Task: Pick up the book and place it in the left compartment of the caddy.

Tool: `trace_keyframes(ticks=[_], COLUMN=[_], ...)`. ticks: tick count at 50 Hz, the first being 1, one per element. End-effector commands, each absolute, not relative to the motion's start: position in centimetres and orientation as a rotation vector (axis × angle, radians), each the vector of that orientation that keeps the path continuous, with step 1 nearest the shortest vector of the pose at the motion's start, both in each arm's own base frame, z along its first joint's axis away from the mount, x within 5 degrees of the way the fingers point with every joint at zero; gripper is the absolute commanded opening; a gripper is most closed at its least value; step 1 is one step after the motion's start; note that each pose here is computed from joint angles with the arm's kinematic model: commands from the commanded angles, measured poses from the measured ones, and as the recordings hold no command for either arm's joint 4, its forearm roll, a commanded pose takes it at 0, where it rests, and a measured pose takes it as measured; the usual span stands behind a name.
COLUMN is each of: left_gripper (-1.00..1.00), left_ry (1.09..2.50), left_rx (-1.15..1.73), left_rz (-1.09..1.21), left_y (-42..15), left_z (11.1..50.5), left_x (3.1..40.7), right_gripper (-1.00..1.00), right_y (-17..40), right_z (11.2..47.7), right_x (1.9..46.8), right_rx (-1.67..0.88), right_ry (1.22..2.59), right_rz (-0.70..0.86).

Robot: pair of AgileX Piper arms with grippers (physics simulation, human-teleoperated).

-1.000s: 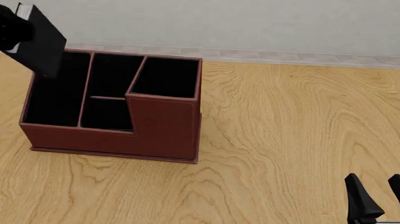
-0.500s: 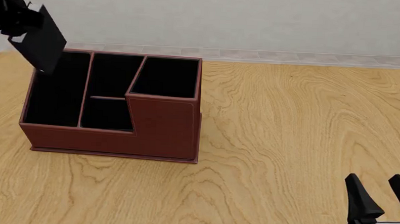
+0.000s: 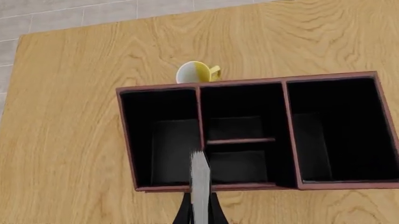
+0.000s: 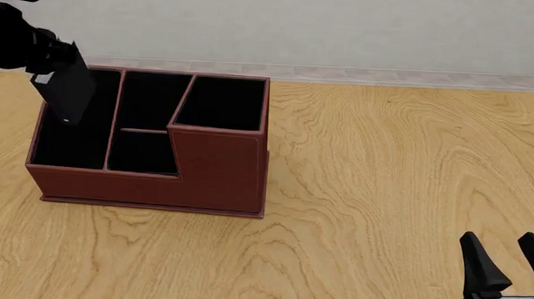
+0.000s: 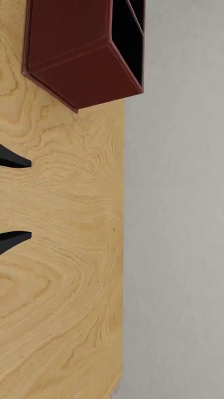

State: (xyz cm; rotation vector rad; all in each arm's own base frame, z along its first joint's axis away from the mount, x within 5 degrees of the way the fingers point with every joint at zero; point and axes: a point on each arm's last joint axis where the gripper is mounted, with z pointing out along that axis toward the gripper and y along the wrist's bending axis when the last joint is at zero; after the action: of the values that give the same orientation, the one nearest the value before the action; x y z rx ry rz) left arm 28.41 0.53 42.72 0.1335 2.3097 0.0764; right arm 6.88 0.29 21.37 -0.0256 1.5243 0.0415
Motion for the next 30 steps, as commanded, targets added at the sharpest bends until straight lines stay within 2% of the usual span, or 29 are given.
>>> trace_keyframes(ticks=[1,30], left_gripper=[-1.00,-1.00], left_ry=[2.306,2.294], left_rx=[0.144,0.059], left_rz=[0.091,0.095], left_y=[0.8,2.0], left_z=[42.5,41.1], left_x=[28.6,30.5], right_gripper=[1.00,1.00], right_y=[0.3,0.3], right_z=[21.4,21.4], right_x=[6.9,6.8], right_rx=[-0.025,-0.021], right_ry=[1.524,1.520], right_rz=[0.042,0.042])
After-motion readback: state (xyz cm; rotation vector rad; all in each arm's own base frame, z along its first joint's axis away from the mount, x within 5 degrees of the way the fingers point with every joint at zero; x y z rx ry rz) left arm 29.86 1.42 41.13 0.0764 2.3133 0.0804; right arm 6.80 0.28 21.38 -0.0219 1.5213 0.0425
